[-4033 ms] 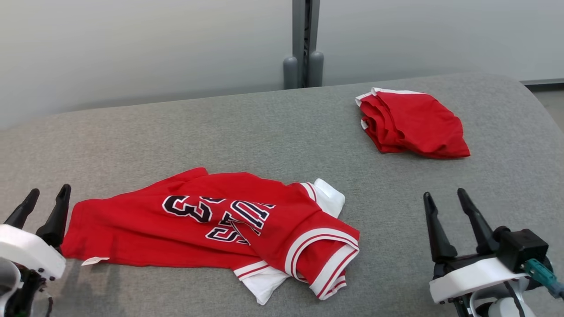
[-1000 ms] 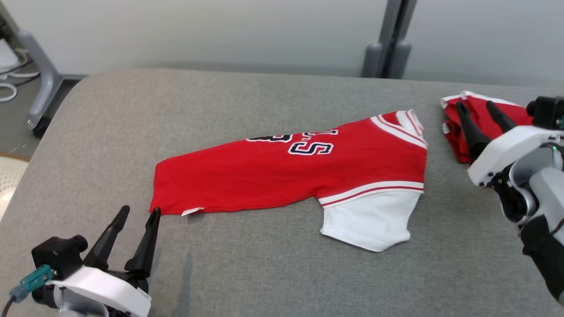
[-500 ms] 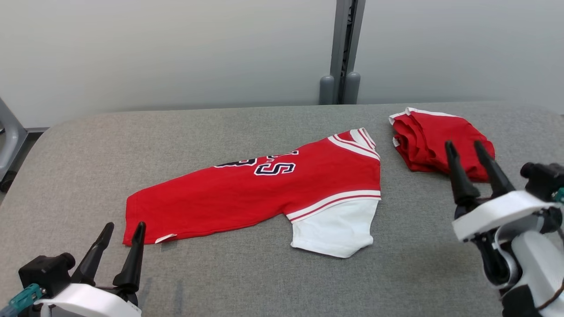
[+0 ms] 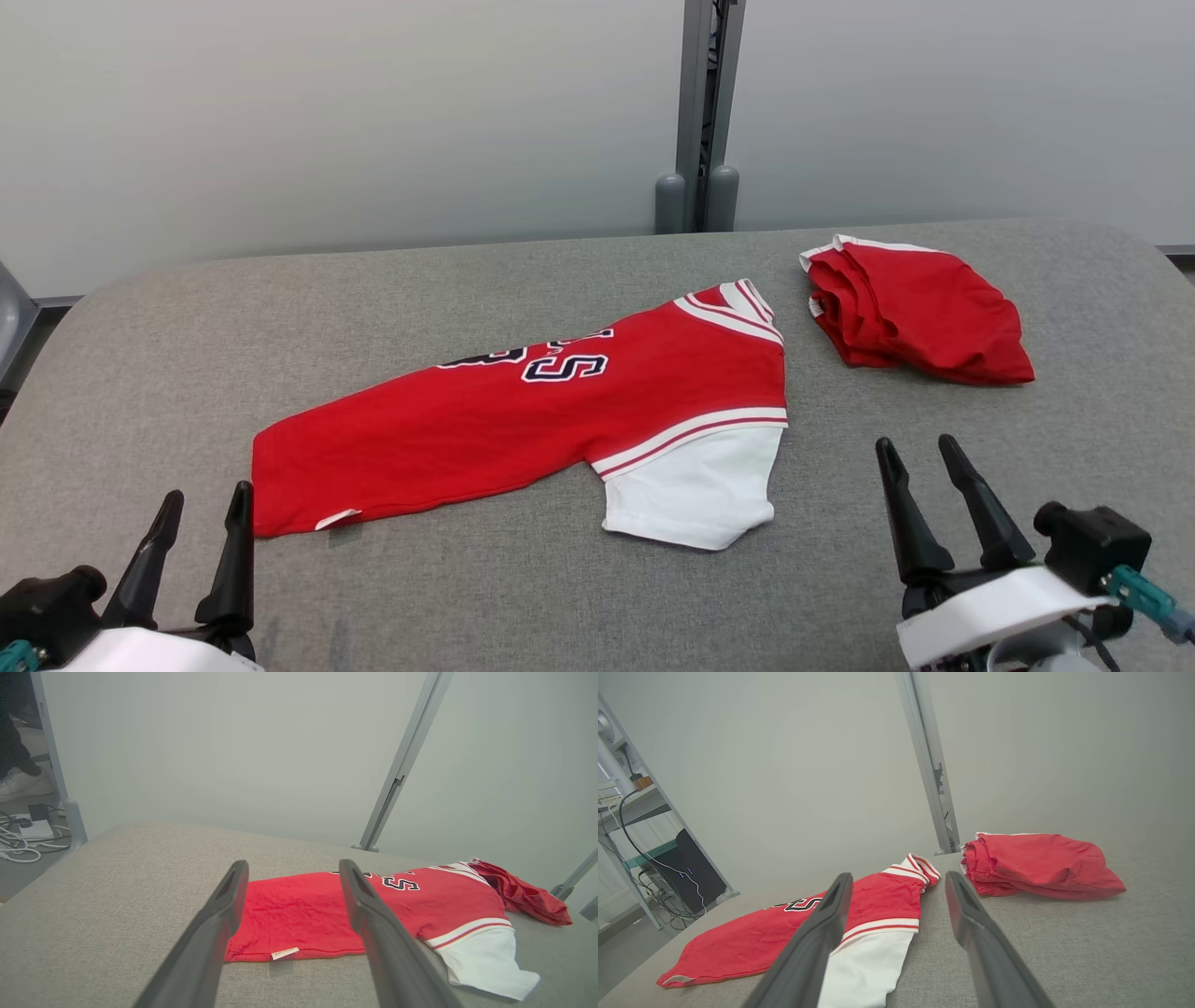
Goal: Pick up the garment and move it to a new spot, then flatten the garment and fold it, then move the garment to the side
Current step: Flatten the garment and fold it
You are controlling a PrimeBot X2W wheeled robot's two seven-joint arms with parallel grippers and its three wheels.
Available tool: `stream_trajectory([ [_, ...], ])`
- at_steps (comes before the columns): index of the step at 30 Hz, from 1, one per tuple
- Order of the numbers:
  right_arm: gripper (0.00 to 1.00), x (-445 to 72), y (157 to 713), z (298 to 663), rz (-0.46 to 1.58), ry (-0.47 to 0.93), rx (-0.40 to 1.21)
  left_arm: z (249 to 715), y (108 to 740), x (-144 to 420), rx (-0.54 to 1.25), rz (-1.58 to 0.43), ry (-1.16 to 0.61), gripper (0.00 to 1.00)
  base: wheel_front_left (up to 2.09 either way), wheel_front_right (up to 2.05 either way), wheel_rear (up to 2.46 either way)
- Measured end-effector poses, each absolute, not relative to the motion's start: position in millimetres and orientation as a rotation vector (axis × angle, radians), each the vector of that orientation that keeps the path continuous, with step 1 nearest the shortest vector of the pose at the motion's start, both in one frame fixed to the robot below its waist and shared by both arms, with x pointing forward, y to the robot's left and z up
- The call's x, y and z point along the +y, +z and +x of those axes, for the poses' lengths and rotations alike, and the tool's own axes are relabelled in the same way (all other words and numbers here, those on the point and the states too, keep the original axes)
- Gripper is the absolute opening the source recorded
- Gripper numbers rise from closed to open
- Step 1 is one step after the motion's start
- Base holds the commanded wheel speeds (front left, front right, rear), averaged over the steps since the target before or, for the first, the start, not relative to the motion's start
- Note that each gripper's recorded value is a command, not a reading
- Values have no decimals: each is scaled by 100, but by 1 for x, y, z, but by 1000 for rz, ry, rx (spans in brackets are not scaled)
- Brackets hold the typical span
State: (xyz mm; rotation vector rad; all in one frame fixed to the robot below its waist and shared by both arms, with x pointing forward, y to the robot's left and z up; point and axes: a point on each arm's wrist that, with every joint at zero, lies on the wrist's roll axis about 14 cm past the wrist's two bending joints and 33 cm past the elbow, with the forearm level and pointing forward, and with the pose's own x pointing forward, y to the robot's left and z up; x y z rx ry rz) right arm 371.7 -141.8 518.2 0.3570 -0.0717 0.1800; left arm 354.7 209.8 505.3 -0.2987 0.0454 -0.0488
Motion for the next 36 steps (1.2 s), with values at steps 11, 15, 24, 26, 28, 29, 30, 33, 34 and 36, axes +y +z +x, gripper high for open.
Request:
stream_trajectory([
  [11, 100, -149, 503, 353, 345, 122, -44, 346, 510, 208, 20, -305, -44, 100, 0, 0, 0],
  [15, 100, -157, 506, 354, 329, 102, -56, 345, 513, 206, 6, -306, -47, 100, 0, 0, 0],
  [24, 100, -160, 512, 359, 282, 103, -76, 344, 516, 208, -9, -302, -45, 100, 0, 0, 0],
  [26, 100, -159, 512, 359, 269, 107, -75, 343, 516, 208, -10, -295, -45, 100, 0, 0, 0],
  [28, 100, -158, 512, 359, 262, 109, -74, 343, 516, 208, -11, -285, -45, 100, 0, 0, 0],
  [29, 100, -158, 512, 359, 262, 110, -74, 342, 516, 208, -11, -285, -45, 100, 0, 0, 0],
  [30, 100, -158, 512, 359, 260, 112, -74, 342, 516, 208, -11, -285, -45, 100, 0, 0, 0],
  [33, 100, -157, 512, 360, 258, 114, -74, 341, 516, 209, -10, -284, -43, 100, 0, 0, 0],
  [34, 100, -156, 512, 360, 256, 115, -74, 341, 516, 209, -10, -283, -43, 100, 0, 0, 0],
  [36, 100, -156, 512, 360, 256, 117, -72, 341, 516, 209, -9, -282, -40, 100, 0, 0, 0],
])
